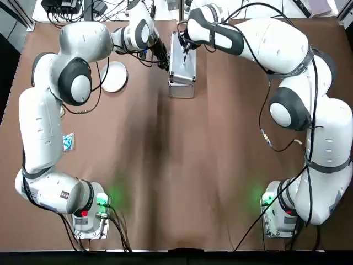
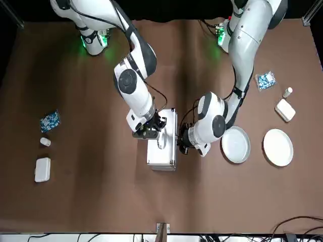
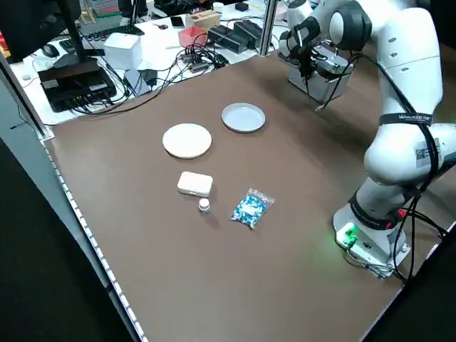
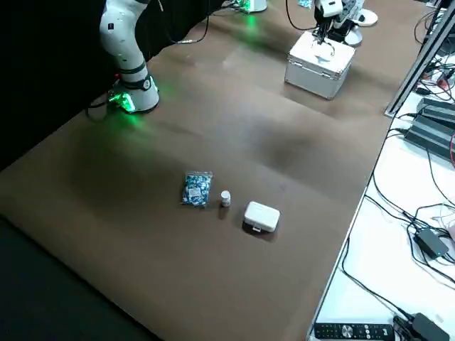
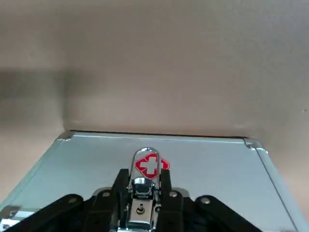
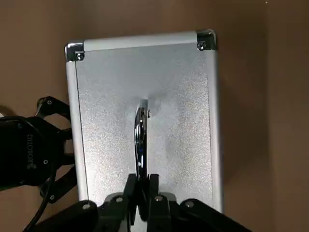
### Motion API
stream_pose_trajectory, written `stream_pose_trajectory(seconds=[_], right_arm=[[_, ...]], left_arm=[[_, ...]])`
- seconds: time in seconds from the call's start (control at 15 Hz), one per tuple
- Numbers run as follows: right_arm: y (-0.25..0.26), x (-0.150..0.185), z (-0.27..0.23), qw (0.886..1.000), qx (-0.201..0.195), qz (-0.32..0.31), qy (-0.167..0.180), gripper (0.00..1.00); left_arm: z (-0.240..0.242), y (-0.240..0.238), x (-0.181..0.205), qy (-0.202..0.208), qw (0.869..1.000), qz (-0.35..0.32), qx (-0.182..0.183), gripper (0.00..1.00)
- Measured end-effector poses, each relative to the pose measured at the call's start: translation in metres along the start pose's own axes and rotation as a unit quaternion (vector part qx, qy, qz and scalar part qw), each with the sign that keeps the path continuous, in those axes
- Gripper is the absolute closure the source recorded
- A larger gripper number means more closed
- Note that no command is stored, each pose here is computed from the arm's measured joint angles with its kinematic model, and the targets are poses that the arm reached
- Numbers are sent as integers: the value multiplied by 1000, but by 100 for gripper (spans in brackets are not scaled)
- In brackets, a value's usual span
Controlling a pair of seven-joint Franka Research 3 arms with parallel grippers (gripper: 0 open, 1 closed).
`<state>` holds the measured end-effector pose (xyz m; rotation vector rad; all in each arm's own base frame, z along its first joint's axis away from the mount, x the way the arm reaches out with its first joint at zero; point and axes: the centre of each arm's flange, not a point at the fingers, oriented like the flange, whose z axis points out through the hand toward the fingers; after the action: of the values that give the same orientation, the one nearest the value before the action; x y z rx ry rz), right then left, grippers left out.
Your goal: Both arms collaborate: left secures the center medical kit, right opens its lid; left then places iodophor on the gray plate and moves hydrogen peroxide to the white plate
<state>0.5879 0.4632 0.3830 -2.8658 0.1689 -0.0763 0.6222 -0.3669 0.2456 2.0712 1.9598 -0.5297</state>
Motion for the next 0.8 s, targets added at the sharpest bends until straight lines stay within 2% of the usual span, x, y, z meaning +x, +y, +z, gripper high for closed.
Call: stream_pose_trajectory(seconds=[0.8], right_arm=[[16,11,-14,1000,-4,-6,-28,87]], left_arm=[[-1,0,-2,-1,1000,1,0,70]])
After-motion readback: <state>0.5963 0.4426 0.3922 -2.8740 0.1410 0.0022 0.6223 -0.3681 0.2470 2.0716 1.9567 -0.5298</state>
